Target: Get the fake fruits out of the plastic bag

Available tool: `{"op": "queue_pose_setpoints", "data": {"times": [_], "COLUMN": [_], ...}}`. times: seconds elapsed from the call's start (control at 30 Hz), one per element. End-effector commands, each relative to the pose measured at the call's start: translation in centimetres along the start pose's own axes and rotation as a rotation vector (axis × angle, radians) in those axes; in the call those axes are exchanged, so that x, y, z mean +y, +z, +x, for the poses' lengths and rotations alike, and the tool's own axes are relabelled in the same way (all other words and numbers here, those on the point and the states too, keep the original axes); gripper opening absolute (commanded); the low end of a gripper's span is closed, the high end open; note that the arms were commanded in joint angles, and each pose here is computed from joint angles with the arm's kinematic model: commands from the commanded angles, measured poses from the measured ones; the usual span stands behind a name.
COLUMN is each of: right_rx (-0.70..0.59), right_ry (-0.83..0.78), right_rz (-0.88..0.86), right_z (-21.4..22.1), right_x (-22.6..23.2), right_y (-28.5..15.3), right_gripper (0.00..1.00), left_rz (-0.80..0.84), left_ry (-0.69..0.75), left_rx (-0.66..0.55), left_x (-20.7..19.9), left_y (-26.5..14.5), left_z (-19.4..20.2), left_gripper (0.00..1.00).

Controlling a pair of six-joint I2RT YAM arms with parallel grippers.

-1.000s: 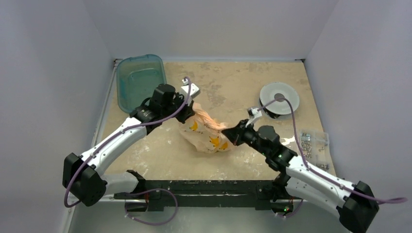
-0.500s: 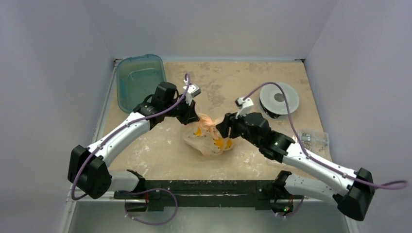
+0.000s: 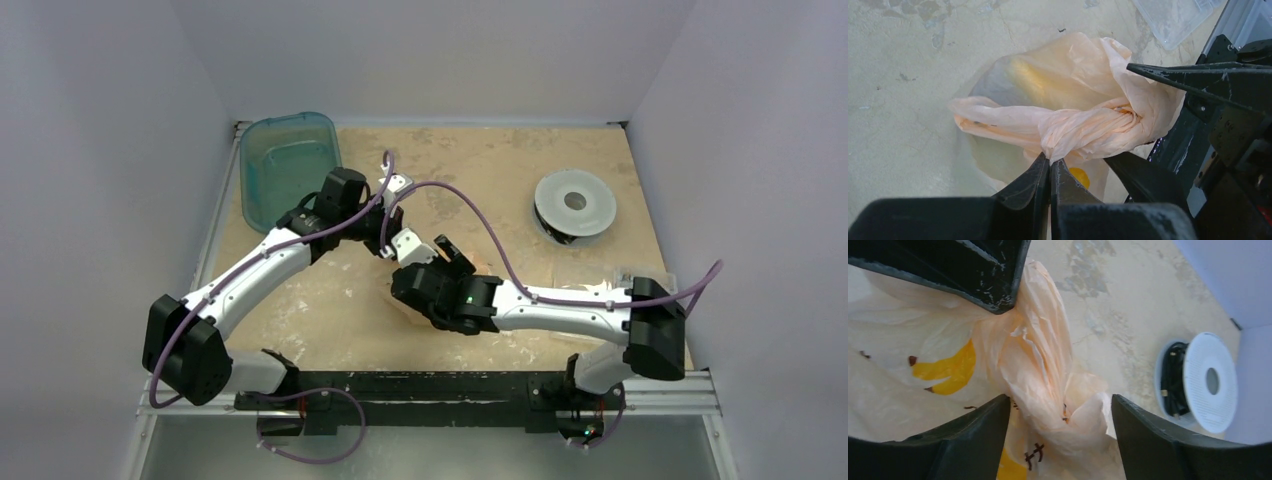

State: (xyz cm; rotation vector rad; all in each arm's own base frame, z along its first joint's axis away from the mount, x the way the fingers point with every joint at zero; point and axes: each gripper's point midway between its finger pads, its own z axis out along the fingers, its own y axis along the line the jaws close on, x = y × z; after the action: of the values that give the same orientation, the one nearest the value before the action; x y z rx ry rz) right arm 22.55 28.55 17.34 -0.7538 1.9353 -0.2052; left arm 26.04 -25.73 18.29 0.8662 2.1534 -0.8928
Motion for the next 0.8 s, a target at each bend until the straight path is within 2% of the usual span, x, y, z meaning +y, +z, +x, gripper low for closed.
{"op": "queue_pose_setpoints", "data": {"times": [0.0,0.07,0.17,0.27,0.3,0.33,0.4,0.53,0.63,0.77], "right_rx": [-0.081,-0.122,-0.185,-0.190,-0.183,-0.174,-0.165,-0.298,-0.346,-0.289], "right_ry": [-0.036,0.023,0.180,0.421,0.550,0.677,0.902,1.206,1.327,1.255], "right_rz": [0.195,0.185,0.188,0.180,0.134,0.126,-0.007,-0.183,-0.218,-0.196], "right_z": [-2.0,-2.6,-3.3,-2.4,-2.1,-1.3,0.0,1.3,2.5,4.1], "right_x": [-3.5,-3.2,-3.9,-5.3,-5.4,-6.4,-6.6,-7.7,-8.8,-8.5], "right_y": [-0.1,0.0,-0.4,-0.6,-0.4,-0.2,-0.1,-2.9,-4.5,-4.5], "right_gripper": [0.64,0.51,0.43,0.07,0.00,0.00,0.00,0.00,0.00,0.00], "left_rz": [0.023,0.018,-0.018,-0.052,-0.063,-0.072,-0.096,-0.145,-0.156,-0.130], "left_ry": [0.028,0.027,0.025,0.026,0.033,0.034,0.037,0.026,0.022,0.015], "left_rx": [-0.053,-0.052,-0.058,-0.088,-0.106,-0.115,-0.134,-0.150,-0.154,-0.146], "left_x": [-0.7,-0.6,0.0,0.4,0.4,0.6,0.9,1.7,1.9,1.6], "left_y": [-0.7,-0.7,-1.0,-1.8,-2.1,-2.2,-2.6,-3.2,-3.3,-3.1], "left_z": [-2.1,-2.2,-2.3,-2.7,-2.9,-2.9,-3.2,-3.3,-3.3,-3.3], "left_gripper": [0.00,0.00,0.00,0.00,0.00,0.00,0.00,0.00,0.00,0.00]}}
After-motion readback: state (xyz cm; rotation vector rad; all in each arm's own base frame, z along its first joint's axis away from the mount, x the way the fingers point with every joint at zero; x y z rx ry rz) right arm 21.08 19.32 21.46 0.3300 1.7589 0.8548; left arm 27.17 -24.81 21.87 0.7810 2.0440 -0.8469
